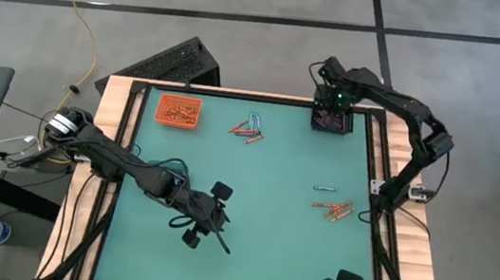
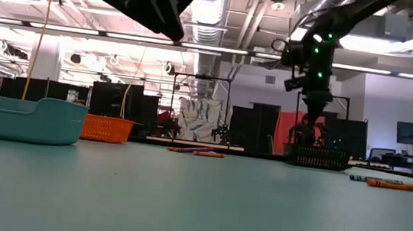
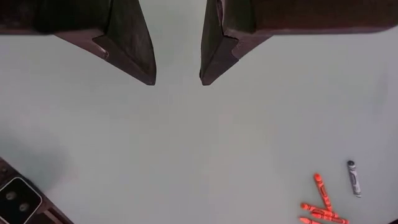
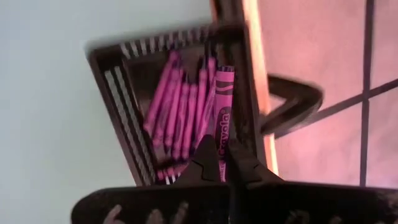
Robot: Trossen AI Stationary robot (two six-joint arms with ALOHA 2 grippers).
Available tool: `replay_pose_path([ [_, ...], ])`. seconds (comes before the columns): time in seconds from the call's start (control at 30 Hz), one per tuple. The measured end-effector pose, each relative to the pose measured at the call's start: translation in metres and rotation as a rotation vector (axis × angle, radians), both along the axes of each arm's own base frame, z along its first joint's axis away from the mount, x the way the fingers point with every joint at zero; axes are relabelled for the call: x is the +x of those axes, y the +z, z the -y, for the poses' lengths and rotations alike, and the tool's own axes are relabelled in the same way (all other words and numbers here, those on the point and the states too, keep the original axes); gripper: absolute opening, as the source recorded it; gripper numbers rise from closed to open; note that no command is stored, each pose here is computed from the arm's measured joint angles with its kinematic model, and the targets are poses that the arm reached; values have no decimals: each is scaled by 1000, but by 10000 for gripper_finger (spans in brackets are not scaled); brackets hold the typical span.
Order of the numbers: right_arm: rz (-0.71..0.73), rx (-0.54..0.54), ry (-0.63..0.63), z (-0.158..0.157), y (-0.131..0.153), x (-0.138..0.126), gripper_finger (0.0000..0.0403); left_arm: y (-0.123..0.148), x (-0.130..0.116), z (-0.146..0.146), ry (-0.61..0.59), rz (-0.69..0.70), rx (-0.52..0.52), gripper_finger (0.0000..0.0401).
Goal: Sort crayons
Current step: Put the purple crayon into the black basket, then put the blue crayon into the blue bin
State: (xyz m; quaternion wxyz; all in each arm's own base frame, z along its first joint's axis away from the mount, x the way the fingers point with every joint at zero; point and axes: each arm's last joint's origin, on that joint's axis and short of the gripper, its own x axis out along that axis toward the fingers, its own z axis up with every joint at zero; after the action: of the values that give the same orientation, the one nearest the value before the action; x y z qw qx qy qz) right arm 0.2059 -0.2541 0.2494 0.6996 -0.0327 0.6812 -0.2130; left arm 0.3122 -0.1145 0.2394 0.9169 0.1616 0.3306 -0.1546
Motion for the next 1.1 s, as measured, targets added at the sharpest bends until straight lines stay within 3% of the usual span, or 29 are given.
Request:
replay_pose_path([
  [0.2,-61,54,18,-2,-23,-13,2,0,0,-1,4,11,28,117],
  [0.37,-43,33,9,-1,-33,-14,15,2,2,-2,32,35,33,117],
  [0.67,-23,12,1,-3,-37,-9,99,3,3,-1,64,39,-8,117],
  [0.87,-50,-60,-48,-10,-27,-7,157,2,3,-2,71,35,-14,117],
  [1.1,33,-134,-45,-33,4,-5,166,2,2,-2,85,35,-1,117],
])
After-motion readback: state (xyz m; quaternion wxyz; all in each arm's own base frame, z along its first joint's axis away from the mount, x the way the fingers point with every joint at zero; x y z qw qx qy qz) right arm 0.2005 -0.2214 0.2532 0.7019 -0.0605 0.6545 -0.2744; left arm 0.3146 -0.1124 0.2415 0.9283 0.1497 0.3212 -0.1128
